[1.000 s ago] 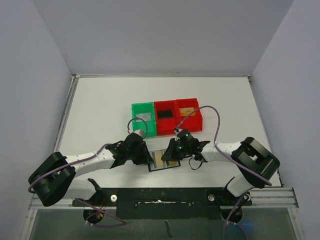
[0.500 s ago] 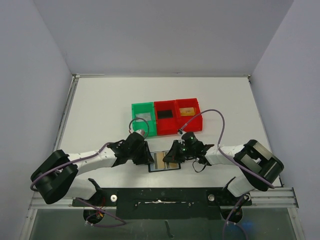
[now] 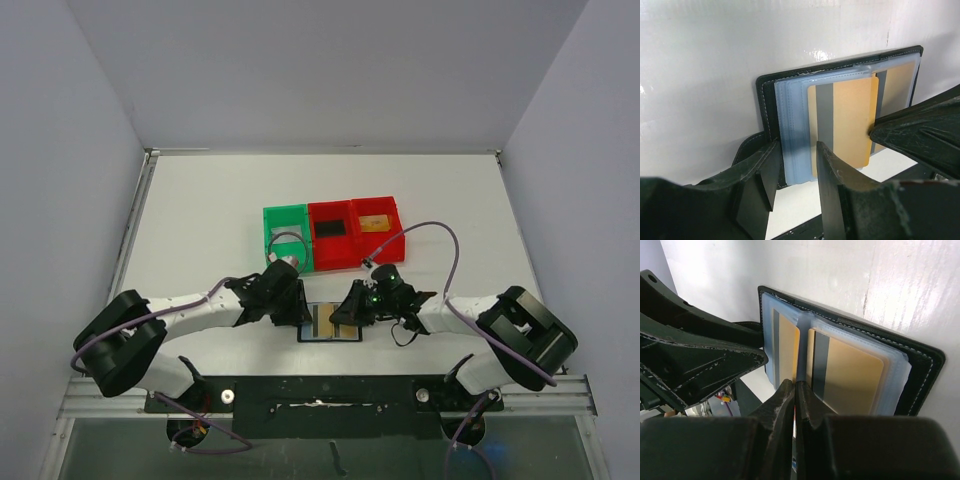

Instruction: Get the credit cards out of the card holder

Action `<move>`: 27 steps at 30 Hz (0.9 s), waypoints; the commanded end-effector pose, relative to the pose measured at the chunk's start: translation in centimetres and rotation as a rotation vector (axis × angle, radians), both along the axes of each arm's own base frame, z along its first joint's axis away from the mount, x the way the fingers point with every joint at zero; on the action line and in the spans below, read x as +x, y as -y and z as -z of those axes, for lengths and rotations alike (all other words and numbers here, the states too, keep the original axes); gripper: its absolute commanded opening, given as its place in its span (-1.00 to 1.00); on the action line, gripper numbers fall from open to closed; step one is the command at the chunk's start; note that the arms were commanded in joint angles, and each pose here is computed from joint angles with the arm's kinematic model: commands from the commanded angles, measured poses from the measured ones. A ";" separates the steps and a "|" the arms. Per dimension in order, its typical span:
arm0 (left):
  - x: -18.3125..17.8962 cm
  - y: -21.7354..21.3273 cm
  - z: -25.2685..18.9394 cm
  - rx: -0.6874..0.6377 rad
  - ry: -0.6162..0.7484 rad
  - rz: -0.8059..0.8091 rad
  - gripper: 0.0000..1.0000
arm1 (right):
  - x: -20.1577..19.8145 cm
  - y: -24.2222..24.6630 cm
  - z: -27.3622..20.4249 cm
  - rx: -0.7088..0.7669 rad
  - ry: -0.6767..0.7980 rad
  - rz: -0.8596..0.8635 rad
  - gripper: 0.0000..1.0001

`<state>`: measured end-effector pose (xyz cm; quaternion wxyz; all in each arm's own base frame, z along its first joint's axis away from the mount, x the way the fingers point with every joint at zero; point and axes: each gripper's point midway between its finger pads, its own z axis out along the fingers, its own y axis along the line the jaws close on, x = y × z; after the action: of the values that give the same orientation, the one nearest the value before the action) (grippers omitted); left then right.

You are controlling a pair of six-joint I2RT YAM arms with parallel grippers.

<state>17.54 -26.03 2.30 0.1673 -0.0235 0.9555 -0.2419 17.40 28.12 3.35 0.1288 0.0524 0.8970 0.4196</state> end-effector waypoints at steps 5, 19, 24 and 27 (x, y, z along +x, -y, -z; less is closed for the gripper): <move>-1.1 -3.6 4.3 0.261 -0.030 -0.006 -0.32 | 0.7 0.3 -1.8 0.034 0.053 -0.022 -0.98; -0.9 -4.1 3.9 0.287 -0.006 -0.011 -0.35 | 0.4 2.8 -0.8 0.005 0.036 0.024 -0.95; -0.1 -3.5 1.6 0.228 0.041 -0.037 -0.29 | 0.6 3.5 -0.8 -0.003 0.046 0.044 -0.95; 0.1 -2.9 -0.1 0.172 0.069 -0.043 -0.22 | 0.8 3.4 -0.8 -0.006 0.044 0.045 -0.94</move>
<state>17.82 -25.95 2.40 0.1909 -0.0137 0.9609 -0.2001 17.85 24.59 3.34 0.1452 0.0748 0.8993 0.4057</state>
